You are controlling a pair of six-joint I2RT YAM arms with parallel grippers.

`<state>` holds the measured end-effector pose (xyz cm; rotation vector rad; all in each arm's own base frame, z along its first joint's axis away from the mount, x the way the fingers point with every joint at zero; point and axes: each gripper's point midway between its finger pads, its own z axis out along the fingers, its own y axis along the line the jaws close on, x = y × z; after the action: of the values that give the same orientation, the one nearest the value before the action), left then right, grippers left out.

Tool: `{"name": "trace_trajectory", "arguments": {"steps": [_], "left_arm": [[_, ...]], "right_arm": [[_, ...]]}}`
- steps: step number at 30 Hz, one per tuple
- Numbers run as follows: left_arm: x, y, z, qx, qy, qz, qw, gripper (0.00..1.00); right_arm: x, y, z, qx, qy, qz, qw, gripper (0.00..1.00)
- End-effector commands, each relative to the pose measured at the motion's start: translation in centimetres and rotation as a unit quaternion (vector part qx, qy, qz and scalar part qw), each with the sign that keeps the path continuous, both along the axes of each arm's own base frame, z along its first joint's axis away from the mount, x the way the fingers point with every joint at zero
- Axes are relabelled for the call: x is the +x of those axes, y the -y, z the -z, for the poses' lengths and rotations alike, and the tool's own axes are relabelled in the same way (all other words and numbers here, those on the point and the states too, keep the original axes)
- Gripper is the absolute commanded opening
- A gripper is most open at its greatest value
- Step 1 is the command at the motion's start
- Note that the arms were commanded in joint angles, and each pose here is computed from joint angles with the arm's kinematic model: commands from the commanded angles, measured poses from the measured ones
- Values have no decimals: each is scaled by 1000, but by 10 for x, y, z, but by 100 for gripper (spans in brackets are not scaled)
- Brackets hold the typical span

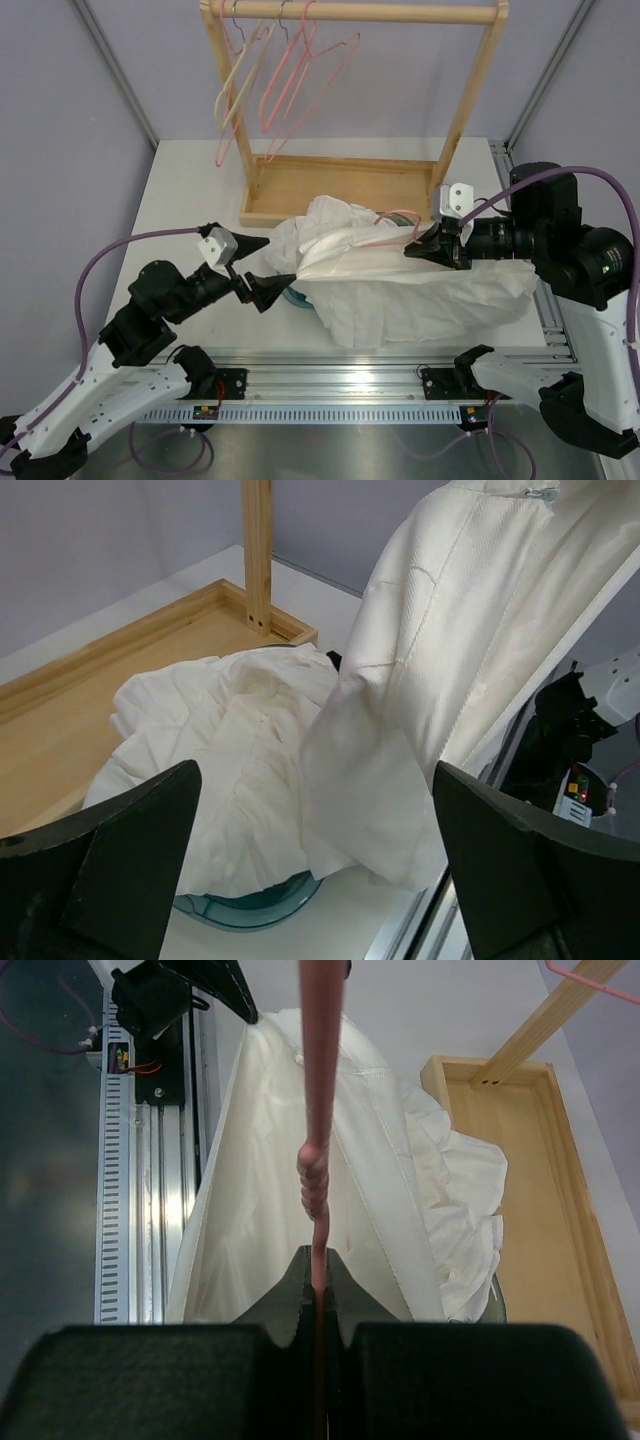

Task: Remove the skirt from the hanger

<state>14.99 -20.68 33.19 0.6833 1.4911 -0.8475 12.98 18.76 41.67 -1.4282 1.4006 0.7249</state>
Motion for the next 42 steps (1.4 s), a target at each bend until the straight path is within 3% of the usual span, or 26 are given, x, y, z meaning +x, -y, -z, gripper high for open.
{"name": "trace_trajectory", "arguments": {"steps": [1,4,8,11,13,17,21,26,34,37,39,40,41,42], "left_arm": [[15,-30,9,59,56,-63,995,99],[20,-39,-23,23,75,-98,992,99],[41,-44,-7,88,10,-147,985,99],[34,-25,-4,69,-2,-100,993,99],[19,-4,-2,55,13,-28,998,99],[0,21,40,96,4,77,992,99],[-27,30,39,64,28,152,986,99],[-35,23,31,58,52,154,985,99],[-15,44,11,20,70,146,987,99],[-3,57,15,33,49,150,987,90],[3,63,20,46,36,154,986,65],[4,64,24,53,28,153,986,44],[6,63,29,59,20,147,987,12],[11,58,33,64,17,125,990,0]], "right_arm": [[-3,11,-46,43,68,33,996,0],[-15,7,-42,45,58,-5,997,0],[-23,5,-28,24,34,-39,998,0],[-20,7,-24,17,32,-29,999,0],[-19,6,-29,26,34,-25,999,0],[-20,5,-42,37,37,-23,998,0],[-15,6,-51,38,42,-9,998,0],[-6,4,-50,38,31,1,999,0],[-6,-6,-50,55,-5,-22,998,0],[-8,-5,-52,60,-7,-22,998,0],[-9,-4,-53,62,-9,-21,998,0],[-8,-3,-54,65,-9,-18,998,0],[-8,-2,-55,66,-13,-15,998,0],[-10,0,-59,69,-8,-14,997,0]]}}
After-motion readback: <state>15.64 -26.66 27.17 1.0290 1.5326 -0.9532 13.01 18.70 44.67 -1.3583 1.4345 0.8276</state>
